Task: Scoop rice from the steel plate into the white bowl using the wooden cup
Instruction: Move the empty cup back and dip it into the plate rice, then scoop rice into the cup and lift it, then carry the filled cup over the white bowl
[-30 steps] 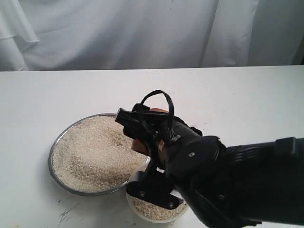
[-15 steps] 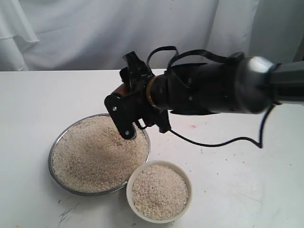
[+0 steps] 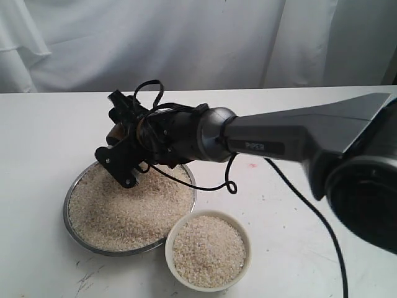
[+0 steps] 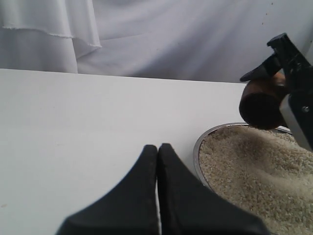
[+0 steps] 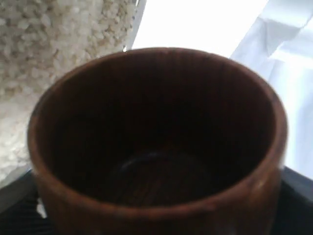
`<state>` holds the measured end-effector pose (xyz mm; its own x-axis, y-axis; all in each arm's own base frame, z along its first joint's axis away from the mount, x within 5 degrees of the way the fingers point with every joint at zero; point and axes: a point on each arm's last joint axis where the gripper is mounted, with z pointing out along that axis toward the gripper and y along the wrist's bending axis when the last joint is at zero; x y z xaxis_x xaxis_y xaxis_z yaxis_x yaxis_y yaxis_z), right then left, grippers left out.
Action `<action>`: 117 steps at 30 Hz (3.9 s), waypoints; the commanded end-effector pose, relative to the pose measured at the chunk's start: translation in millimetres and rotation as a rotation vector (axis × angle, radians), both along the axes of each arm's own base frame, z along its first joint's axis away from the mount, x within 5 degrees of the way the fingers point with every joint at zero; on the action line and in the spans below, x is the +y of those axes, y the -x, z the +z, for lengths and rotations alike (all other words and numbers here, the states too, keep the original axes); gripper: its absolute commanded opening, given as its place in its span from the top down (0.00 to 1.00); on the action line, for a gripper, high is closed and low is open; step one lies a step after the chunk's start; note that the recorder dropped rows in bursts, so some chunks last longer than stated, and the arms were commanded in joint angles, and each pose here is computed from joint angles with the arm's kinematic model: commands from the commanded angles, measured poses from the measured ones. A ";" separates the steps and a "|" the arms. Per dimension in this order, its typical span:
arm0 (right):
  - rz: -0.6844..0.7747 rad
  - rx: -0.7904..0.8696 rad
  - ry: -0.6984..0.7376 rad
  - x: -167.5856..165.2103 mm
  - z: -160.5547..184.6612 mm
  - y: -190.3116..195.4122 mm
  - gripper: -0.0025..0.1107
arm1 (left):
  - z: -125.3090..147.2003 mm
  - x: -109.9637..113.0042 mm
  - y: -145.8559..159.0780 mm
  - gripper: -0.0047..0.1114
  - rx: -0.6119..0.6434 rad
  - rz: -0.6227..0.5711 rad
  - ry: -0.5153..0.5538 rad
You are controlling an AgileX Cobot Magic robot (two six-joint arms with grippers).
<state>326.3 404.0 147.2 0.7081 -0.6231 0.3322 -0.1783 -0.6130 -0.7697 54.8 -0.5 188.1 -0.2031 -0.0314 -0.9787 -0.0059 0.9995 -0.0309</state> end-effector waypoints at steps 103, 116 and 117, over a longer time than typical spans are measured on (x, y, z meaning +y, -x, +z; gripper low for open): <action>-0.056 0.842 0.139 -76.1 89.1 4.0 0.98 | -0.7 -0.1 0.1 0.96 -0.007 -0.001 0.004; -0.134 0.855 0.319 -138.0 87.3 18.3 0.98 | -0.7 -0.1 0.1 0.96 -0.007 -0.001 0.004; -0.139 0.836 0.330 -143.8 87.6 22.4 0.98 | -0.7 -0.1 0.1 0.96 -0.007 -0.001 0.004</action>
<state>308.9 272.4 226.3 0.7172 -0.6864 -0.1205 -0.6969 -0.7066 -0.1228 54.8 -0.5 188.1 -0.2031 -0.0314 -0.9787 -0.0059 0.9995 -0.0309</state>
